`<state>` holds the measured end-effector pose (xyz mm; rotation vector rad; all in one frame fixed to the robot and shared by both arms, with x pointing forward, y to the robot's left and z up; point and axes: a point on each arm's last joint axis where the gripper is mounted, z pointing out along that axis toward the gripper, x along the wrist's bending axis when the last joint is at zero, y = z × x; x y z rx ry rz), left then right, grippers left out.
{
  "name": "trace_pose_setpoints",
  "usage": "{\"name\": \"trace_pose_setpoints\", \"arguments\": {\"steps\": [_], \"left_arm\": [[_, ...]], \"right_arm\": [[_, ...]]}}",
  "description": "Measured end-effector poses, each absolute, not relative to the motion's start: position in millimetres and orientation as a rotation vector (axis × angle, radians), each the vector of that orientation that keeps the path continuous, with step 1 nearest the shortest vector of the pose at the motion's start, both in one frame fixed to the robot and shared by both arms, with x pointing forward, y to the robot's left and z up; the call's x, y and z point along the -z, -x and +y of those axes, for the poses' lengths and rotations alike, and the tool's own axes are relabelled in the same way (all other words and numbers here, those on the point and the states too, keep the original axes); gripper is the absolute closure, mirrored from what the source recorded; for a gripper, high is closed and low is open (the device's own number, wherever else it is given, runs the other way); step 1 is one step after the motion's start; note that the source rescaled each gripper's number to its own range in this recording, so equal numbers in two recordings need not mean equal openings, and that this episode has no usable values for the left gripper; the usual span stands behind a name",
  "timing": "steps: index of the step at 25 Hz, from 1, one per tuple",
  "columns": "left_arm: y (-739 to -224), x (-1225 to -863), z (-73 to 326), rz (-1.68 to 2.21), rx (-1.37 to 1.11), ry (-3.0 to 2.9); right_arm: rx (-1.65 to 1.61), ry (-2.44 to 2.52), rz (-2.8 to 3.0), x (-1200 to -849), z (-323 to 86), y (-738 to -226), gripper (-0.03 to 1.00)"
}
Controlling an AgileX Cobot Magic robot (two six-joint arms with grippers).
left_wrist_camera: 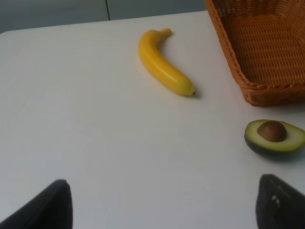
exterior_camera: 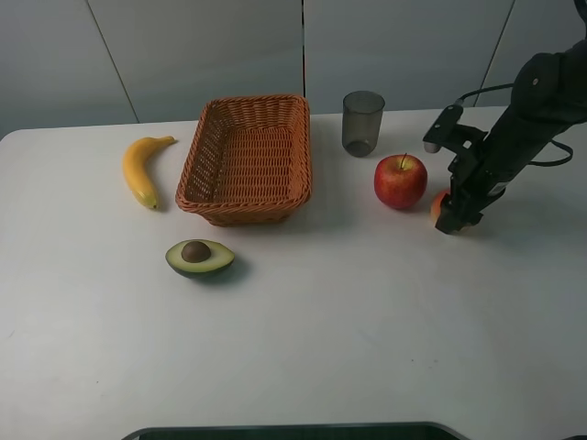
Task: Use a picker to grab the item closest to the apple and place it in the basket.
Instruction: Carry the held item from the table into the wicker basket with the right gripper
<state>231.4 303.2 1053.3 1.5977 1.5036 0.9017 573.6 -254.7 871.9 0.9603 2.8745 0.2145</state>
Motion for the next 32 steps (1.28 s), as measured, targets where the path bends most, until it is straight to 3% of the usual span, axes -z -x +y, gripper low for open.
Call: {"name": "trace_pose_setpoints", "arguments": {"steps": [9,20,25,32], "left_arm": [[-231.4,-1053.3,303.2,1.502,-0.903,-1.599],[-231.4,-1053.3,303.2,1.502,-0.903,-1.599],[-231.4,-1053.3,303.2,1.502,-0.903,-1.599],[-231.4,-1053.3,303.2,1.502,-0.903,-1.599]], "right_arm": [[-0.357,-1.308,2.613,-963.0,-245.8,-554.5,0.97],[-0.565,-1.260,2.528,-1040.9,-155.9,-538.1,0.97],[-0.641,-1.127,2.558,-1050.4,-91.0,-552.0,0.97],[-0.723,-0.987,2.600,-1024.3,-16.4,-573.5,0.97]]}}
